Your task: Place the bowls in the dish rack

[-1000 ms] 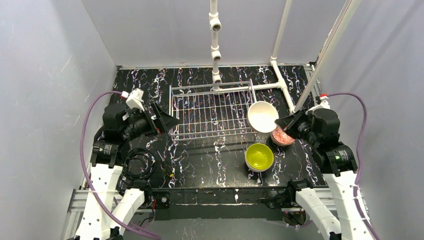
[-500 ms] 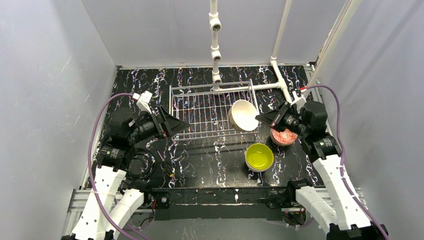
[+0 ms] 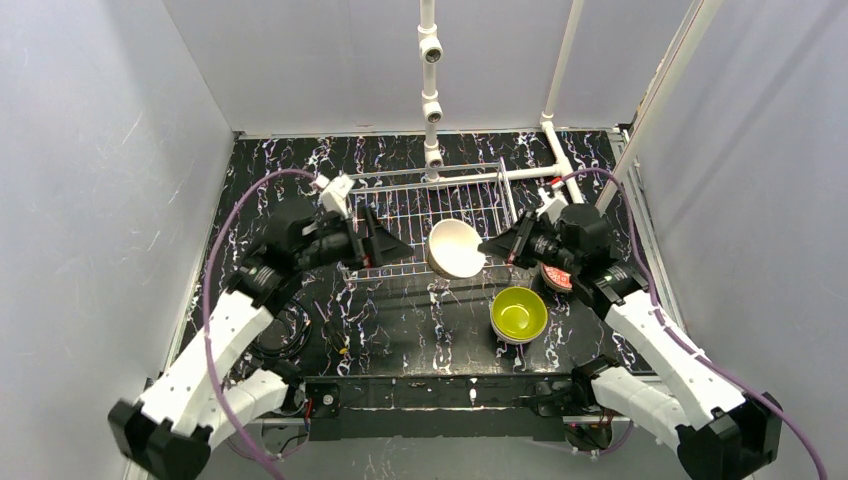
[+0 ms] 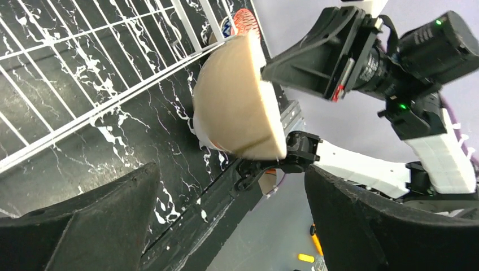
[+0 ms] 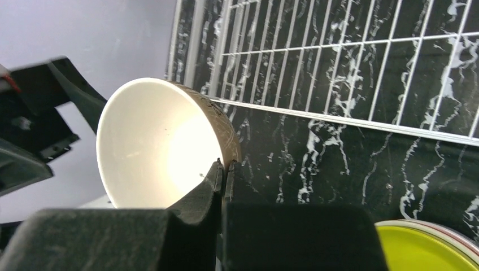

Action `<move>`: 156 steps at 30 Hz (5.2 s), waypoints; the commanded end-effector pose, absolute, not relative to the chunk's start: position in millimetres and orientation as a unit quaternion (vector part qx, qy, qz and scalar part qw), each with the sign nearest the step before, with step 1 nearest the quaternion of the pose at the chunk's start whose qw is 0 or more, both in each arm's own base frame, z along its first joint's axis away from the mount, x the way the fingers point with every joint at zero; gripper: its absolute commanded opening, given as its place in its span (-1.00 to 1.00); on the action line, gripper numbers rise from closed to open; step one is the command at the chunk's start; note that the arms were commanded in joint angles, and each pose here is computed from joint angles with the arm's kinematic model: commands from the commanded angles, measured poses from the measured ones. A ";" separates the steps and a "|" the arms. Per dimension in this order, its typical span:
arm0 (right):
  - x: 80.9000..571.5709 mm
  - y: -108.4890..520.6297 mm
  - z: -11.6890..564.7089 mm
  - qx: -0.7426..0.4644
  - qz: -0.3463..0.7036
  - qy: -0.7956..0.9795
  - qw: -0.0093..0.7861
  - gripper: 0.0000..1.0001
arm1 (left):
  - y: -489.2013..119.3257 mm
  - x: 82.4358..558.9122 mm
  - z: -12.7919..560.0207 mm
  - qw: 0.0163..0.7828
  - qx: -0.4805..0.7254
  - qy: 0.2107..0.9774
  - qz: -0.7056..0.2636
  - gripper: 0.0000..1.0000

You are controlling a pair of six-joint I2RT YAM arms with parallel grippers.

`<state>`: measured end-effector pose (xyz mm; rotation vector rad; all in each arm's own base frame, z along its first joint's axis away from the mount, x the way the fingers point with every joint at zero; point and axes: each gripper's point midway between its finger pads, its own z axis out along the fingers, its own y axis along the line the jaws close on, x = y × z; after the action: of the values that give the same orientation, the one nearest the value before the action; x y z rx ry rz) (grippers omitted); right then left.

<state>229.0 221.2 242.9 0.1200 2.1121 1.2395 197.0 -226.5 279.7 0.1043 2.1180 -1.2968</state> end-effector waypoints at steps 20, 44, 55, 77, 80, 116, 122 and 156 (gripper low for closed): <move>255.3 232.8 258.8 0.001 0.379 0.830 0.408 -0.97 | -258.2 262.7 214.9 0.339 0.067 0.878 -0.331 0.89; 368.9 251.1 267.6 -0.045 0.135 0.813 0.565 -0.97 | -159.6 276.5 244.4 0.437 -0.025 0.891 -0.122 0.96; 409.1 208.8 254.0 0.006 -0.213 0.796 0.567 -0.97 | -112.6 270.7 192.9 0.379 -0.086 0.920 -0.047 0.96; 401.7 219.7 241.8 -0.100 -0.443 0.722 0.522 -0.97 | -94.3 240.5 142.4 0.301 -0.151 0.935 -0.111 0.92; 401.8 221.0 236.3 -0.112 -0.459 0.718 0.511 -0.97 | -92.9 239.8 139.7 0.298 -0.155 0.935 -0.111 0.88; 398.3 241.0 165.4 -0.241 -0.546 0.682 0.423 -0.97 | -106.7 239.4 121.8 0.259 -0.142 0.944 -0.146 0.51; 391.3 259.1 152.1 -0.262 -0.535 0.680 0.428 -0.97 | -109.8 238.1 120.5 0.254 -0.141 0.944 -0.154 0.49; 371.3 345.1 95.1 -0.289 -0.163 0.853 0.402 0.17 | -84.3 233.8 142.3 0.296 -0.156 0.936 -0.105 0.60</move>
<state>381.5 343.7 107.1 -0.6992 2.0640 -0.5632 232.9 -84.4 135.0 -0.4378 2.4910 -0.2760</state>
